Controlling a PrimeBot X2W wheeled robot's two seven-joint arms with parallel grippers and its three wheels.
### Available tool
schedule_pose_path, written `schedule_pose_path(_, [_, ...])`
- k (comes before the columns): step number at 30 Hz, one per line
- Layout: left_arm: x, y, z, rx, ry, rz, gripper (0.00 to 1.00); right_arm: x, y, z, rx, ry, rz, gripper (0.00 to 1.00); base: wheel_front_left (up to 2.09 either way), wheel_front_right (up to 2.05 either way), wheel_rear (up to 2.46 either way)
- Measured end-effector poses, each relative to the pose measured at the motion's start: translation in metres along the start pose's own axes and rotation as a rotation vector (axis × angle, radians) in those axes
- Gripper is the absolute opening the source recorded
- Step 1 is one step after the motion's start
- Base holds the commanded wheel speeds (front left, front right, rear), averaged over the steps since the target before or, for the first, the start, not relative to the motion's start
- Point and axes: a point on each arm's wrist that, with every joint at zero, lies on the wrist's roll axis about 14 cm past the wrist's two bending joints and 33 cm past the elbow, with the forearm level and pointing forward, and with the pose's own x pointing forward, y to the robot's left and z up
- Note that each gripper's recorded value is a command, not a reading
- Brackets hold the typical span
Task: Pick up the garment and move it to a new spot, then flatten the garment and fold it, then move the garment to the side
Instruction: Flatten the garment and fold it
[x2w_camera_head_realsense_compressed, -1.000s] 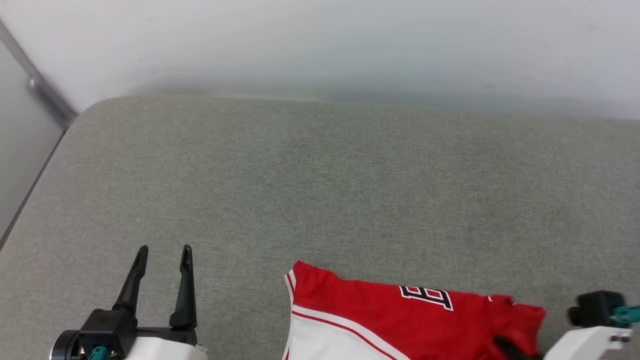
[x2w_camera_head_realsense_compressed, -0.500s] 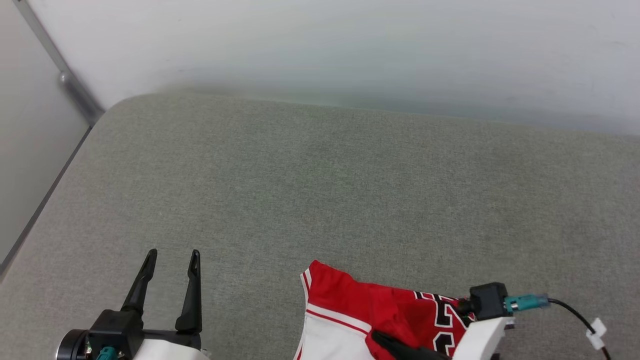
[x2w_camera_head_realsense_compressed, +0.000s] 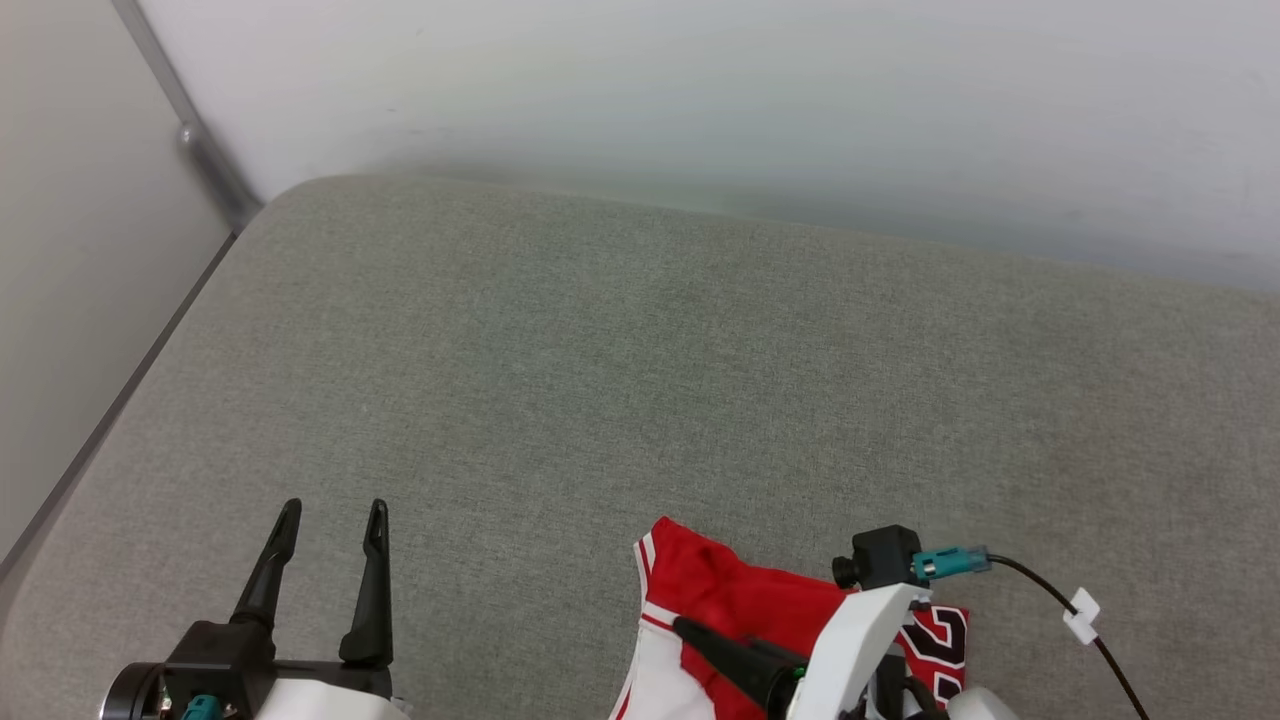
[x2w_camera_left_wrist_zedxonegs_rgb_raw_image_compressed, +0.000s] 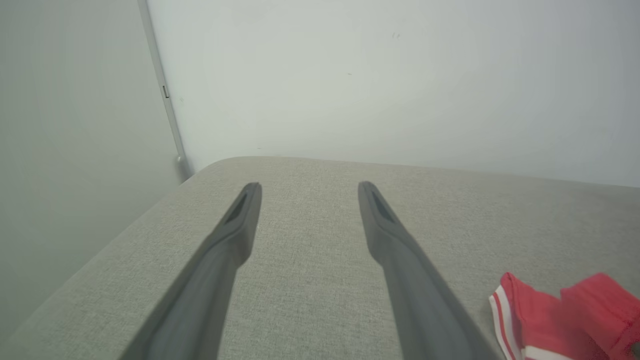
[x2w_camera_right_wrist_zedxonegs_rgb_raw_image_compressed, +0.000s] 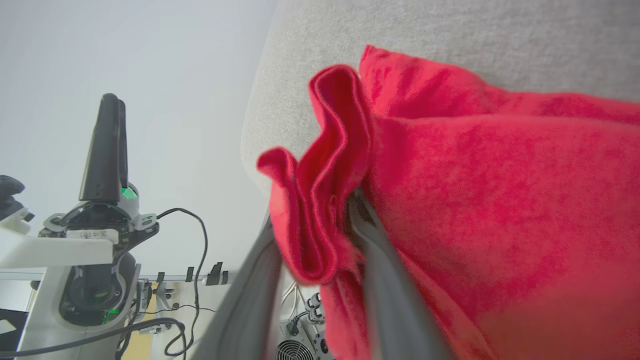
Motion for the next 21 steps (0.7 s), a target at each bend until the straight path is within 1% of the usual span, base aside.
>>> schedule_pose_path(3, [-0.001,0.003,0.000,0.001,-0.001,0.009,1.00,0.005,0.001,-0.007,-0.021,0.023,-0.002,1.00,0.00,0.00,0.00])
schedule_pose_path(7, [0.000,0.002,0.000,-0.002,-0.002,0.006,1.00,0.006,0.014,-0.008,-0.036,0.023,0.031,1.00,0.00,0.00,0.00])
schedule_pose_path(11, [0.003,-0.005,0.000,-0.007,-0.005,-0.019,1.00,0.001,0.024,0.007,-0.062,-0.022,0.053,1.00,0.00,0.00,0.00])
schedule_pose_path(13, [0.006,-0.010,0.000,-0.012,-0.007,-0.038,1.00,-0.005,0.017,0.024,-0.086,-0.070,0.020,1.00,0.00,0.00,0.00])
schedule_pose_path(15, [0.009,-0.017,0.000,-0.019,-0.010,-0.057,1.00,-0.013,0.004,0.046,-0.120,-0.132,-0.036,1.00,0.00,0.00,0.00])
schedule_pose_path(17, [0.012,-0.023,0.000,-0.025,-0.014,-0.075,1.00,-0.024,-0.006,0.071,-0.212,-0.193,-0.110,1.00,0.00,0.00,0.00])
schedule_pose_path(21, [0.021,-0.038,0.001,-0.042,-0.020,-0.113,1.00,-0.058,-0.018,0.131,-0.504,-0.345,-0.301,1.00,0.00,0.00,0.00])
